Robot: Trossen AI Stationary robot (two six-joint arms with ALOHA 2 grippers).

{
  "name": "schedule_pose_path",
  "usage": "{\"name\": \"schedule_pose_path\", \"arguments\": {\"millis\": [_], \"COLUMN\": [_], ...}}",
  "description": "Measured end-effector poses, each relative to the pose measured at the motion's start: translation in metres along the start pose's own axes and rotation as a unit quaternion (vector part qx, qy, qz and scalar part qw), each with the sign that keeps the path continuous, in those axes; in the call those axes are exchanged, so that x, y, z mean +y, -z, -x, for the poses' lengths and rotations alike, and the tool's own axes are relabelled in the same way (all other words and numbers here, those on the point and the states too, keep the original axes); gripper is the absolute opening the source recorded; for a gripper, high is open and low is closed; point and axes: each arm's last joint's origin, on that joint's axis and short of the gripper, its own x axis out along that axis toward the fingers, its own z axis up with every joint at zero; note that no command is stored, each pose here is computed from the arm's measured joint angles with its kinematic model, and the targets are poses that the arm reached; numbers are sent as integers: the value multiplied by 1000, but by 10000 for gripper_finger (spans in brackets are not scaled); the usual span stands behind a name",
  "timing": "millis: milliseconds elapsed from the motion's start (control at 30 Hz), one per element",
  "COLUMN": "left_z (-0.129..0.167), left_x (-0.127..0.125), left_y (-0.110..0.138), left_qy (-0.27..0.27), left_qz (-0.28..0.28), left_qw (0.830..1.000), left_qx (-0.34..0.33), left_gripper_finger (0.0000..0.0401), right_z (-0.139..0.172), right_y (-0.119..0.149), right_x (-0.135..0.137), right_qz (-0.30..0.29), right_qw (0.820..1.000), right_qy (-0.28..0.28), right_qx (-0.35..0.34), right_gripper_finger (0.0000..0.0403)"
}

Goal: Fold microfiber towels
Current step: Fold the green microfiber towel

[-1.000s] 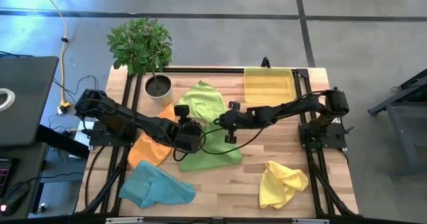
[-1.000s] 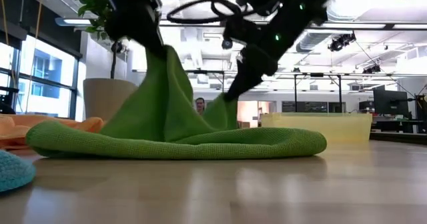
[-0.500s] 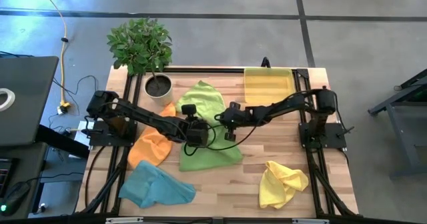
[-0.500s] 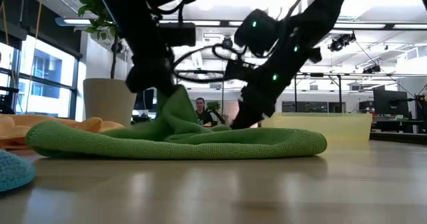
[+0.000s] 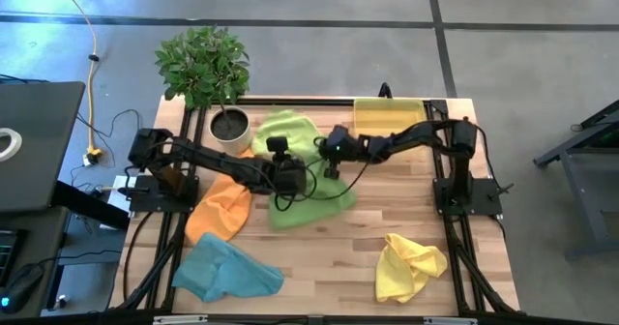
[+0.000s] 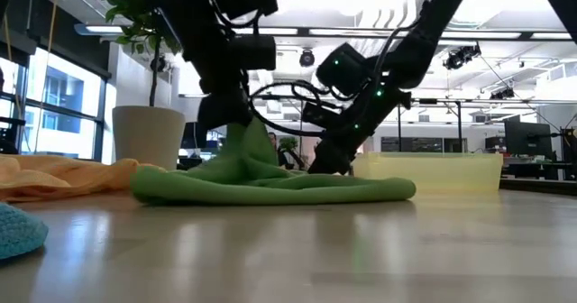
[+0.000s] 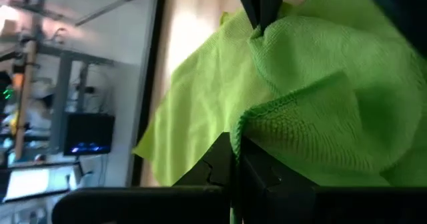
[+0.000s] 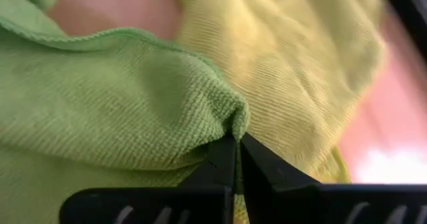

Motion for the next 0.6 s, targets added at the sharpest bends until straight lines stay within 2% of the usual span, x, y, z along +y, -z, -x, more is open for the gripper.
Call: {"name": "schedule_pose_path", "arguments": {"millis": [233,367,467,600], "left_z": [-22,-20,-12,4], "left_x": [22,25,28,36], "left_y": [3,4,2,1], "left_qy": [-19,-19,-12,-11], "left_qz": [25,27,21,-5], "left_qw": [999,999,1000,1000], "left_qx": [26,27,15,-7], "left_gripper_finger": [0,0,0,0], "right_z": [-3,11,34,71], "right_y": [9,-1,-16,-29], "right_x": [-36,-31,-23,-16], "right_qz": [-24,-12,21,39], "right_qw": [999,999,998,998], "right_qy": [39,41,58,52], "right_qx": [9,6,-1,0], "right_gripper_finger": [0,0,0,0]}}
